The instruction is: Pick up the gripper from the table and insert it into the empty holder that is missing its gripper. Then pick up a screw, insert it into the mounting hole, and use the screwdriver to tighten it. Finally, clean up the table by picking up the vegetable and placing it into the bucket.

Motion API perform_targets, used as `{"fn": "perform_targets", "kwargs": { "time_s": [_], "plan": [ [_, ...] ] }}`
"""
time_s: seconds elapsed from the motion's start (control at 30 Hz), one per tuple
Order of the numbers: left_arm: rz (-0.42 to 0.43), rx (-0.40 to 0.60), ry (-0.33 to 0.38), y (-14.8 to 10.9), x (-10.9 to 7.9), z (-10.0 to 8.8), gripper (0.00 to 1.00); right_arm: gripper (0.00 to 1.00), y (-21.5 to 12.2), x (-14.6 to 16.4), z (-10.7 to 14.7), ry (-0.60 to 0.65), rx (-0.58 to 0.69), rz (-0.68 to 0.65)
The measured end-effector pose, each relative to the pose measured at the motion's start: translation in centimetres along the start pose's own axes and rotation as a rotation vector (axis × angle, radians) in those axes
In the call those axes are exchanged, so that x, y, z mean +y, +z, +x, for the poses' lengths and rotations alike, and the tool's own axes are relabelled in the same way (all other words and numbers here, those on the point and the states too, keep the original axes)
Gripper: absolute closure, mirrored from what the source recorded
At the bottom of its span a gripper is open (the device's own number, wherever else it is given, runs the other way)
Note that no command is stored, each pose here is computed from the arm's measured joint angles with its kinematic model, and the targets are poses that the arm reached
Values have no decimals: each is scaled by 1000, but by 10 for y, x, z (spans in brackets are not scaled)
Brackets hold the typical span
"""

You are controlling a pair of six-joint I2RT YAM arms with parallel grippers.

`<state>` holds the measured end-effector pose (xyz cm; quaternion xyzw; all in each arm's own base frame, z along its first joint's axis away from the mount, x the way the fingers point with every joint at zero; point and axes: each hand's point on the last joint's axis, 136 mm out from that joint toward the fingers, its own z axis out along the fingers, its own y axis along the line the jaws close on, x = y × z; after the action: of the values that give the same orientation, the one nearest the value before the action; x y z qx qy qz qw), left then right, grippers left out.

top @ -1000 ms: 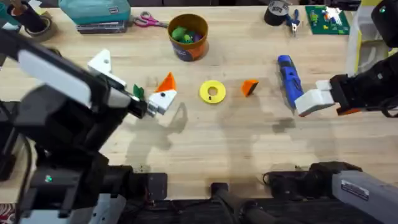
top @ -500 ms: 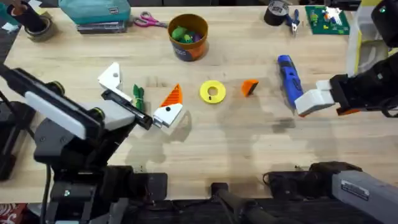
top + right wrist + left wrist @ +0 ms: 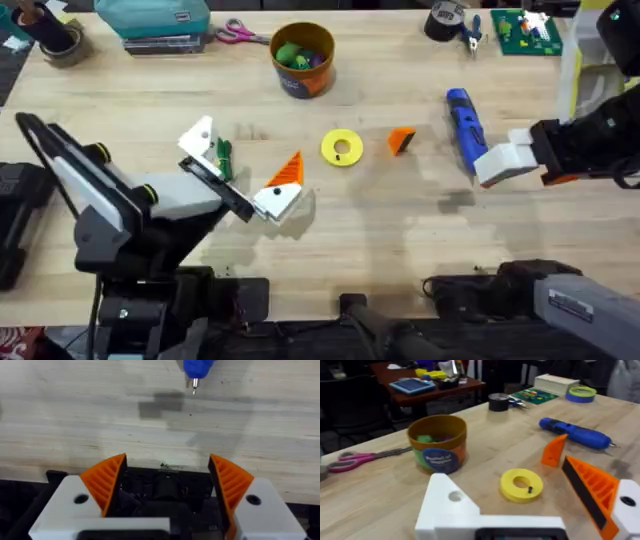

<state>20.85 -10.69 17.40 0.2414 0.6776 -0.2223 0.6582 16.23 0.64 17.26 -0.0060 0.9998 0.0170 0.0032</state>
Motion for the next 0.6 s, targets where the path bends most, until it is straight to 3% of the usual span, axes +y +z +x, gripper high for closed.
{"fn": "perform_targets", "kwargs": {
  "time_s": [0.3,0.6],
  "plan": [
    [185,5,-29,-2,-31,6,15,5,0,0,0,0,0,0],
    [325,43,-155,-8,-55,13,15,4,0,0,0,0,0,0]
  ]
}}
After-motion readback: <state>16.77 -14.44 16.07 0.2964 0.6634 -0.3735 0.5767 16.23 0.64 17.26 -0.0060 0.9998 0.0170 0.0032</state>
